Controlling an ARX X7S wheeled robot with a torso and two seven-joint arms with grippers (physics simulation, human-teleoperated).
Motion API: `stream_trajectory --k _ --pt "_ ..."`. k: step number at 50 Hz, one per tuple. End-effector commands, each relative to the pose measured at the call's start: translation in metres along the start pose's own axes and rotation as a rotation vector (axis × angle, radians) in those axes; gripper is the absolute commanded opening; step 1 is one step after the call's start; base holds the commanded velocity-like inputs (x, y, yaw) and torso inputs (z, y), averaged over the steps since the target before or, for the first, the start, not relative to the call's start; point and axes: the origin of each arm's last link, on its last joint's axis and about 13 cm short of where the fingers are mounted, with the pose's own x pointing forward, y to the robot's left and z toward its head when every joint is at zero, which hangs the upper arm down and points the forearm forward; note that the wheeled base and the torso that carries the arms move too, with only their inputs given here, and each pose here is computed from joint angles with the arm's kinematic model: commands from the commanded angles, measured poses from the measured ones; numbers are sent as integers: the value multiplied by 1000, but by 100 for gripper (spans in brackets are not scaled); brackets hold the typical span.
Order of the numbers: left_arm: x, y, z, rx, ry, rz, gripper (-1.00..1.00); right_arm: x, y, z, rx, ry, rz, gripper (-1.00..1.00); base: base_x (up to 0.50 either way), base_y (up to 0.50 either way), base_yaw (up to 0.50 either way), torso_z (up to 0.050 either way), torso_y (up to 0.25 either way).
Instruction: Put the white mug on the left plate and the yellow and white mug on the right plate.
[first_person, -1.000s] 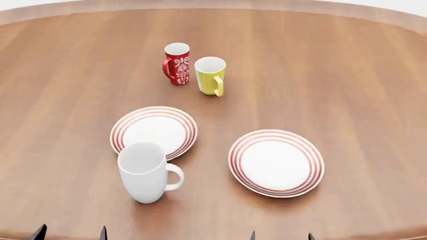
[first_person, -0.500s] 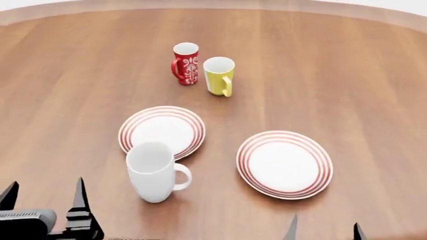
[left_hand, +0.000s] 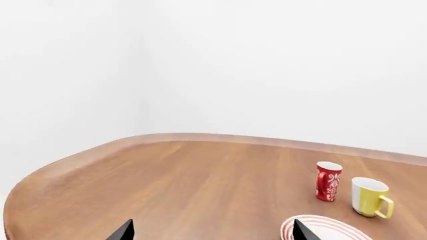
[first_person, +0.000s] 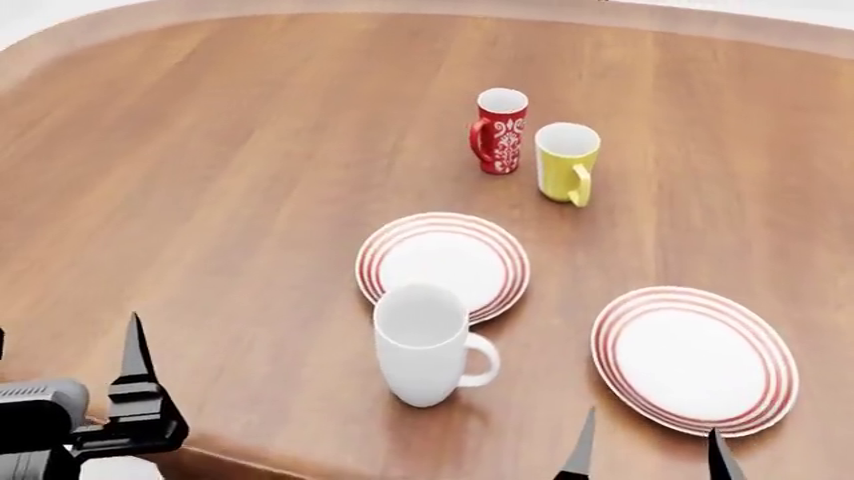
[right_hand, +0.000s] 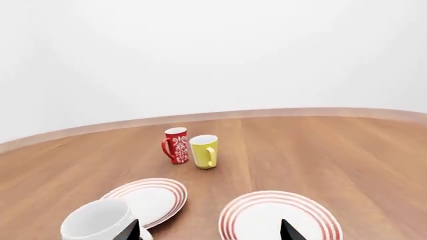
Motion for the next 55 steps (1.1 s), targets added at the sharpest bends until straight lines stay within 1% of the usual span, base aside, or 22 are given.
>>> stream_trajectory --k 1,8,11,16,19,28,29,30,31,32,33,35,42,50,53,55 --pt "2 0 0 8 -32 22 100 0 2 1 0 1 10 100 8 1 500 0 0" --pt "2 0 2 1 -20 20 100 1 3 0 -11 6 20 100 7 1 500 0 0" --pt "0 -1 4 13 -27 17 100 1 3 0 -14 10 17 100 5 1 500 0 0" --pt "-3 -1 9 8 -48 3 100 1 3 -1 -13 15 18 100 7 2 500 0 0" --pt "-2 -1 7 8 -43 3 100 1 5 0 -47 10 37 100 7 2 500 0 0" --pt "-3 -1 9 6 -49 2 100 2 4 -3 -64 28 23 100 -15 54 444 0 0" --pt "-3 -1 9 6 -50 3 100 3 3 -3 -20 37 24 100 0 0 0 0 0" --pt "-3 0 9 6 -50 2 100 3 3 -3 -25 32 23 100 0 0 0 0 0" --pt "-3 0 9 7 -50 2 100 1 3 -2 -54 9 24 100 0 0 0 0 0" --pt "-2 -1 9 7 -50 4 100 1 4 -2 -29 13 31 100 0 0 0 0 0" --pt "-3 -1 9 7 -50 3 100 1 4 0 42 3 47 100 0 0 0 0 0" --pt "-3 -1 10 7 -52 2 100 0 1 1 111 -2 40 100 89 -242 0 0 0" --pt "-3 0 11 5 -55 9 100 0 0 1 102 -4 35 100 172 -469 0 0 0" --pt "-2 2 13 4 -61 12 100 0 0 3 111 -13 28 100 172 -469 0 0 0" --pt "-1 2 13 6 -62 13 100 -1 -2 4 84 -35 -14 100 172 -469 0 0 0" --pt "-1 2 12 7 -62 11 100 0 -4 6 87 -41 -44 100 86 -235 0 0 0"
